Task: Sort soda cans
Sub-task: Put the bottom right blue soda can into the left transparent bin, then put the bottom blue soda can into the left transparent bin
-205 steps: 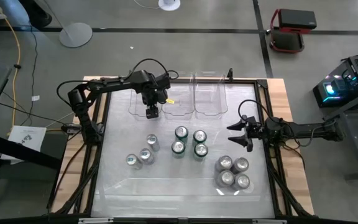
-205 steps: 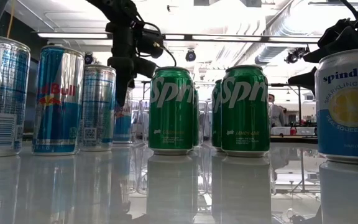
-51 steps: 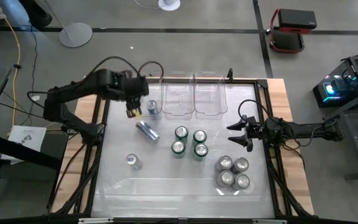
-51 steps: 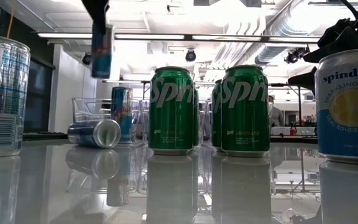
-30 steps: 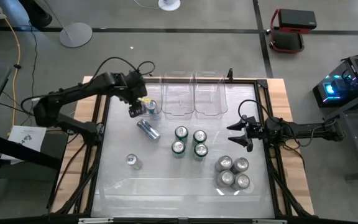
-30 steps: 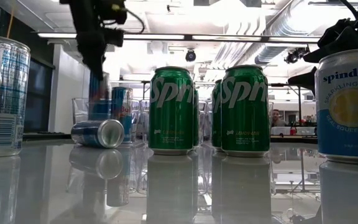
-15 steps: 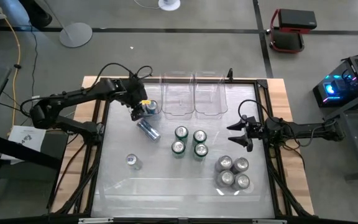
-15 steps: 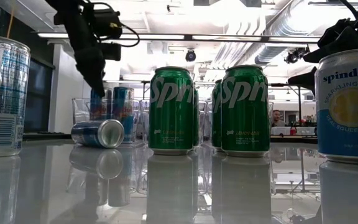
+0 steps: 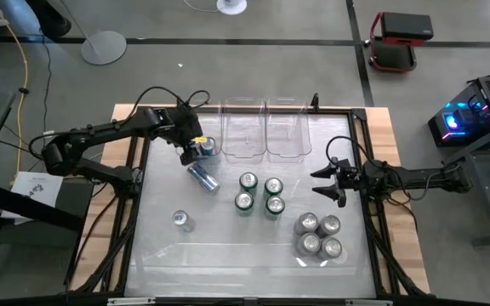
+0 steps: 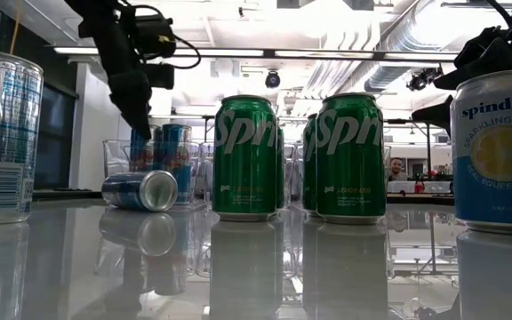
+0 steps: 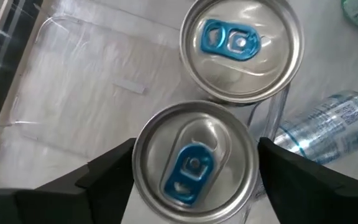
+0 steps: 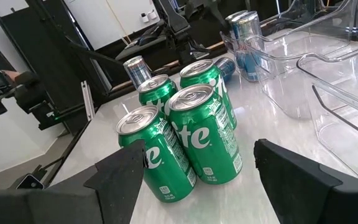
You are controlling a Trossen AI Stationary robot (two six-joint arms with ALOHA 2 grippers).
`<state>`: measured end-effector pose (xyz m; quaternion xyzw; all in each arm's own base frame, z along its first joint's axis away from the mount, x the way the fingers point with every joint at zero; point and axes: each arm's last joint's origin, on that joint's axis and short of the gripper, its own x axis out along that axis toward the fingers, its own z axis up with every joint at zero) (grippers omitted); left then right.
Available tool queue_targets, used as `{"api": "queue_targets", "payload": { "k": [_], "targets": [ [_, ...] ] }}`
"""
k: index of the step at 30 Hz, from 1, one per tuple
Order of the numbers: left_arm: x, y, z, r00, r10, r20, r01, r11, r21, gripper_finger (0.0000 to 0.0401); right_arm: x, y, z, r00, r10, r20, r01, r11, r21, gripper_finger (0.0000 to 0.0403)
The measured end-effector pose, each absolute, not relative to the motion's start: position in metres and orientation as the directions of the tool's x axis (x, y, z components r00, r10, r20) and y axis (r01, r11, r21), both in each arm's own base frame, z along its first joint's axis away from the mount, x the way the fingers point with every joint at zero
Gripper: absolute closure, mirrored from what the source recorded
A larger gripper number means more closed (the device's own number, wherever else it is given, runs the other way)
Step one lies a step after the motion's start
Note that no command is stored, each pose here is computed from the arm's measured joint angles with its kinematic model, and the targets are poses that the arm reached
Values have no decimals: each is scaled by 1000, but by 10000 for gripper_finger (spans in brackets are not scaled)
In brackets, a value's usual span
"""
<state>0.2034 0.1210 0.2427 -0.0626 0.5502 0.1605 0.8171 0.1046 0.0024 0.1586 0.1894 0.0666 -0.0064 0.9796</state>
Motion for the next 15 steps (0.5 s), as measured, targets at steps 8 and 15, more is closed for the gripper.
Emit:
{"api": "queue_targets", "payload": {
  "k": [8, 15],
  "targets": [
    [200, 120, 284, 283, 211, -935, -331, 937, 112, 80, 105, 2, 159, 991, 12, -133, 38, 928, 370, 112],
    [204, 87, 328, 317, 220, -923, -325, 939, 112, 80, 105, 2, 159, 991, 12, -133, 38, 928, 370, 112]
  ]
}}
